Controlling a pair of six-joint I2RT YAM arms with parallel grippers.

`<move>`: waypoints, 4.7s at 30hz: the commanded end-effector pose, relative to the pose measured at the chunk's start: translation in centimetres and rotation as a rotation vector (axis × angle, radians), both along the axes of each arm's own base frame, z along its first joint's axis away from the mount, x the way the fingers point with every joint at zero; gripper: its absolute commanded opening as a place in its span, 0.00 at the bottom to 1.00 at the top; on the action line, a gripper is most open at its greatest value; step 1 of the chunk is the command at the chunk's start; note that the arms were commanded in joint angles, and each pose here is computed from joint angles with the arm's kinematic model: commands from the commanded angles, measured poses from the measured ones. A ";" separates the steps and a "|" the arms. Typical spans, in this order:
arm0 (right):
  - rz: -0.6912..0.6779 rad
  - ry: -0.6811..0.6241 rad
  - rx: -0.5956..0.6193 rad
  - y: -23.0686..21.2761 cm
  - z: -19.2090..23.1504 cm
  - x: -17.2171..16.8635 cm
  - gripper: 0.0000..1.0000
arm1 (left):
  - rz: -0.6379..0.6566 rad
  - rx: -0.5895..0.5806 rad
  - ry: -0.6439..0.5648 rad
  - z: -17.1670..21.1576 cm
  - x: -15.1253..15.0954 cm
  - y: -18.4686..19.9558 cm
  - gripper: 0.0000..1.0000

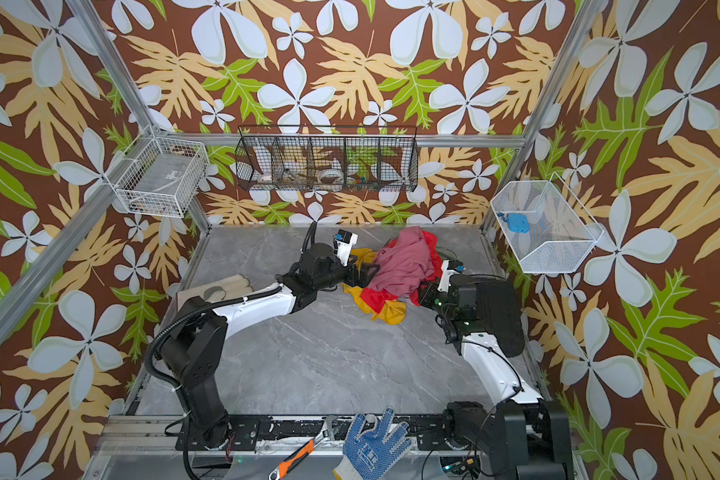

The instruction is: Pick out a specific cloth from the pile

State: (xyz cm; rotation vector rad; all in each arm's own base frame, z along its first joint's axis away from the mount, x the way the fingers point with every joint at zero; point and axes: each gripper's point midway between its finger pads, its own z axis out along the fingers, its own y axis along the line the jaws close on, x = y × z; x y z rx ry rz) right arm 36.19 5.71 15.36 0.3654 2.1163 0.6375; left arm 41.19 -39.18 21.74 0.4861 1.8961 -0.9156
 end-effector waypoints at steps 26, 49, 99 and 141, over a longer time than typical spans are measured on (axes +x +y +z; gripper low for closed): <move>0.015 0.017 -0.017 -3.9 -0.4 1.5 0.51 | 0.026 0.102 0.236 -6.4 2.6 -6.3 0.96; 0.104 0.037 0.039 -2.3 -1.8 1.3 0.12 | 0.102 0.187 0.365 -10.3 4.2 -6.3 0.96; -0.095 0.042 -0.290 -7.6 4.9 1.2 0.91 | 0.167 0.267 0.401 -11.6 5.4 -3.0 0.98; 0.124 -0.409 0.097 -1.4 15.4 5.3 0.00 | 0.172 0.247 0.425 -12.4 5.7 -2.9 0.98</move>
